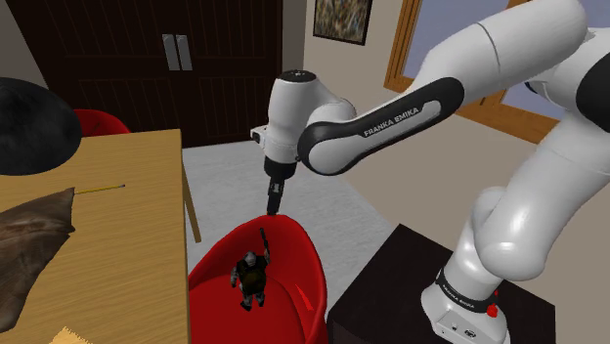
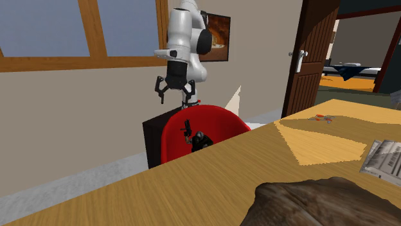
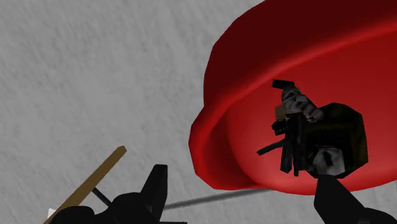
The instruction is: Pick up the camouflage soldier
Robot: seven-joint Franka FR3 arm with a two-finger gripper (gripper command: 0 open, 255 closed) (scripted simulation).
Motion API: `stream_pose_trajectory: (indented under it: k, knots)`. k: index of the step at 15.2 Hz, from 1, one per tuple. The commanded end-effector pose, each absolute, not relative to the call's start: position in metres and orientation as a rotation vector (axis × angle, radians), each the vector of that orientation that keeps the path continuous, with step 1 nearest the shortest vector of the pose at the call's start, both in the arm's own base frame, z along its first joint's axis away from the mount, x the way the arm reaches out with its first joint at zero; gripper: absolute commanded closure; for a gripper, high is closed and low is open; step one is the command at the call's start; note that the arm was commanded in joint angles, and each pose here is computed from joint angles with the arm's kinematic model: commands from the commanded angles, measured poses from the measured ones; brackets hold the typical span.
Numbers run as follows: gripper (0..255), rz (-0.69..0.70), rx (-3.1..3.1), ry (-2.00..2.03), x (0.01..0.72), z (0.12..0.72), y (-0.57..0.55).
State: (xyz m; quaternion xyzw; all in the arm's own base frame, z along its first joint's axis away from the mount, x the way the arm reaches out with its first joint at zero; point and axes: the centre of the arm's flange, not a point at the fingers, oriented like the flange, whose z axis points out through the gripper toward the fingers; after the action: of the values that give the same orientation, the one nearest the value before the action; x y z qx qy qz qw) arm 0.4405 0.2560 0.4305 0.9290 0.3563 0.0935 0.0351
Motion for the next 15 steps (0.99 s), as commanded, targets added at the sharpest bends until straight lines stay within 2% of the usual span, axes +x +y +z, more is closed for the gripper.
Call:
stream_pose_trajectory:
  k: [1,15]
  knots:
    - [0,0.286,2.829,1.166,0.444,0.413,0.278]
    - [0,0.269,2.633,1.574,0.439,0.306,0.398]
